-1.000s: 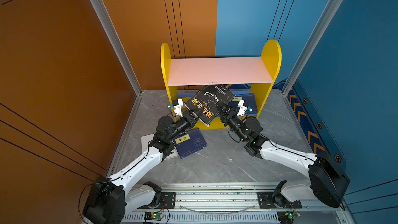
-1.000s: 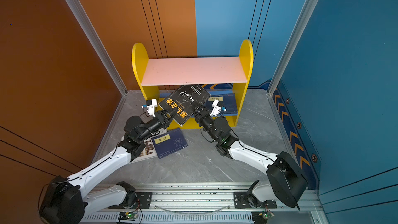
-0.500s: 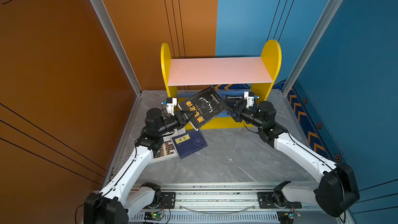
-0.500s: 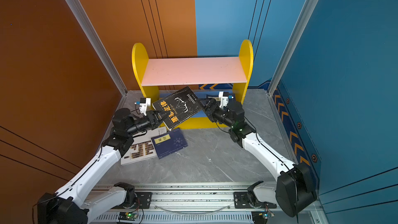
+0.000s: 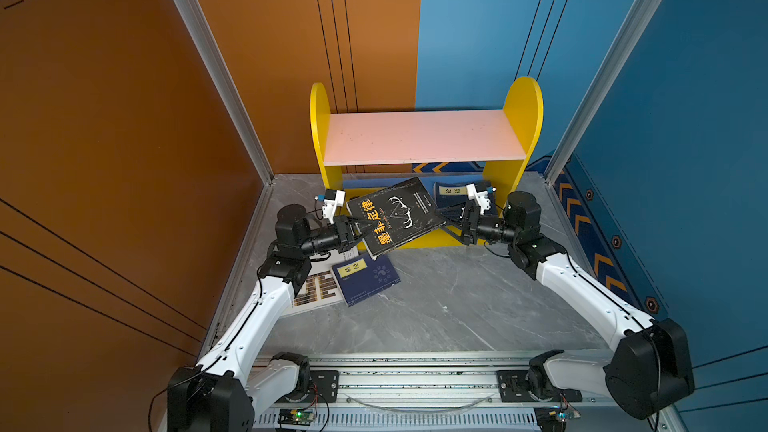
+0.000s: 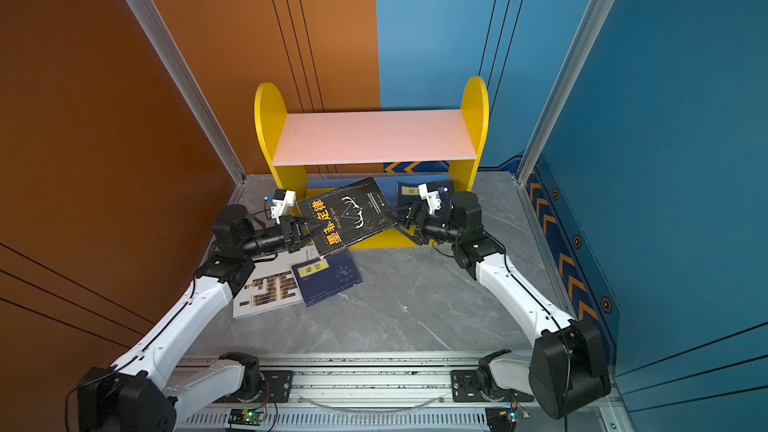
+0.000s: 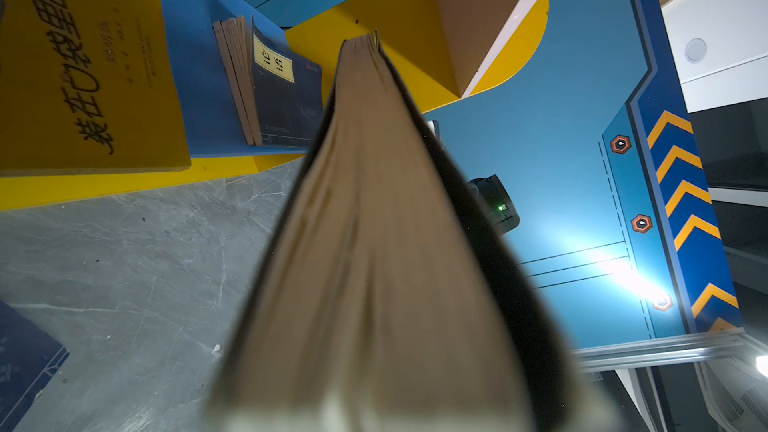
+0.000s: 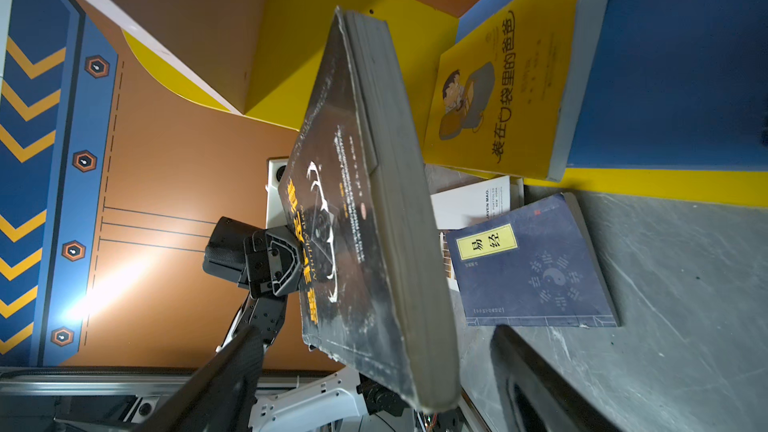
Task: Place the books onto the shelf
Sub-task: 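Hold the black book with both grippers and lower it toward the shelf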
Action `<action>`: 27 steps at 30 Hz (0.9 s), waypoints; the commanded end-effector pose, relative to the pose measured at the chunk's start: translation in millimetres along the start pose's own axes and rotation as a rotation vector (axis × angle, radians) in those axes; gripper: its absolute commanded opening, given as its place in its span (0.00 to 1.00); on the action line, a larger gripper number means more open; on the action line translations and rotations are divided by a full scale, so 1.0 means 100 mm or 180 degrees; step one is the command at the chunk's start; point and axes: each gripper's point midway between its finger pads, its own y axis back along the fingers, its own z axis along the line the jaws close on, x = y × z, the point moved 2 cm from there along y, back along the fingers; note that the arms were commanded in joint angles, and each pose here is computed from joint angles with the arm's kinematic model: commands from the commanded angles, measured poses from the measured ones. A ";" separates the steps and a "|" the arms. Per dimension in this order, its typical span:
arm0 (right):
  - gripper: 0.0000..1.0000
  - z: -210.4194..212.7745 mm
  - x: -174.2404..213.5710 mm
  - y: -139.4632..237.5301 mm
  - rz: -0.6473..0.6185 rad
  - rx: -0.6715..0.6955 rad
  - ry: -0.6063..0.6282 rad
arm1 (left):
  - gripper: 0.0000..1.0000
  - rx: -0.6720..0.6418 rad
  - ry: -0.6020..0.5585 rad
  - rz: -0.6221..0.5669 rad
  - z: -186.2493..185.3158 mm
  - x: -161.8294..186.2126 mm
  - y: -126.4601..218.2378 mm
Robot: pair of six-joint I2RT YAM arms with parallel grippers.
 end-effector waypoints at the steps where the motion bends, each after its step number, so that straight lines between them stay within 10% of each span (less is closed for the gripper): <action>1: 0.86 0.04 0.04 -0.01 0.0144 -0.0058 0.0114 | 0.02 0.0360 -0.0390 0.0072 -0.38 -0.05 0.02; 27: 0.28 0.24 0.06 -0.13 0.0272 -0.0484 0.0093 | 0.03 0.0402 -0.0451 0.0168 -0.33 -0.11 -0.09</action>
